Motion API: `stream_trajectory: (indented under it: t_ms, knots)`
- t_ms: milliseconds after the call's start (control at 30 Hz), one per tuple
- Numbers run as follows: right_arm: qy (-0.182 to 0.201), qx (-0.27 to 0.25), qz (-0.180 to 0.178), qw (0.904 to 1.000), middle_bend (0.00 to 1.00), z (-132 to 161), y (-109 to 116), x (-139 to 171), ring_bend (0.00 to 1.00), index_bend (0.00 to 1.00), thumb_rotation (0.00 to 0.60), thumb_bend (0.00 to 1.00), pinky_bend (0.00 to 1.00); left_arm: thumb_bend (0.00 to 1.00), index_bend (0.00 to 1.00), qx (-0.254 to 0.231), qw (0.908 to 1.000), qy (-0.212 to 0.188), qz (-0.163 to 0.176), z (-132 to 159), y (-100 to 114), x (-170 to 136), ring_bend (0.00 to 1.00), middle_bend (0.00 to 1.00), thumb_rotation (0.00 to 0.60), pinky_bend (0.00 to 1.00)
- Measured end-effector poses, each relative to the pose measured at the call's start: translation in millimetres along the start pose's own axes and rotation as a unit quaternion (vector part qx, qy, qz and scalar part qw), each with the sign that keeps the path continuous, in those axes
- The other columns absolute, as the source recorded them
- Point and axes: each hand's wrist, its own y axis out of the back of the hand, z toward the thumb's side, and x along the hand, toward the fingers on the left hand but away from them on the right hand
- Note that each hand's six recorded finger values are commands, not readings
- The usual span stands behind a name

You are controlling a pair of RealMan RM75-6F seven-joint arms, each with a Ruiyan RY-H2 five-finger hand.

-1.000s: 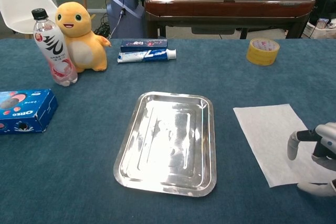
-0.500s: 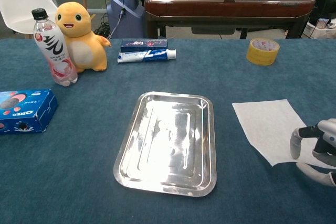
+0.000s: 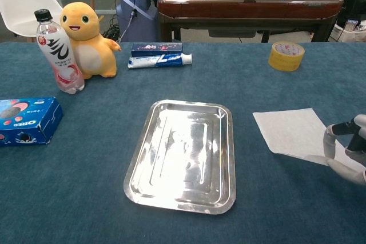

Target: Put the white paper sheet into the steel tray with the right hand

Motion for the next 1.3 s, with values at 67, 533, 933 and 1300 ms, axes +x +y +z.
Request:
stream_trajectory:
  t_ms: [67, 533, 933, 1300]
  knots:
    - [-0.002, -0.001, -0.006, 1.0000, 1.00, -0.3, 4.5, -2.4, 1.00, 0.56, 0.600, 0.44, 1.00, 0.07, 0.00, 0.000, 1.0000, -0.001, 0.000, 0.1, 0.2, -0.1, 0.02, 0.01, 0.600, 0.41]
    - [-0.003, -0.009, -0.065, 0.9978, 1.00, 5.7, 53.2, -23.7, 1.00, 0.56, 0.600, 0.46, 1.00, 0.07, 0.00, -0.002, 1.0000, -0.002, 0.004, 0.6, 3.8, -1.2, 0.02, 0.02, 0.600, 0.41]
    - [0.023, -0.005, -0.104, 0.9942, 1.00, 32.5, 86.0, -48.3, 1.00, 0.58, 0.600, 0.51, 1.00, 0.07, 0.00, -0.008, 0.9999, -0.002, 0.012, -0.3, 9.7, -2.3, 0.02, 0.02, 0.600, 0.41]
    - [0.031, -0.016, -0.130, 0.9909, 1.00, 60.8, 93.5, -68.6, 1.00, 0.58, 0.600, 0.51, 1.00, 0.07, 0.06, -0.015, 0.9996, -0.002, 0.024, -2.6, 18.6, -3.9, 0.02, 0.02, 0.600, 0.41]
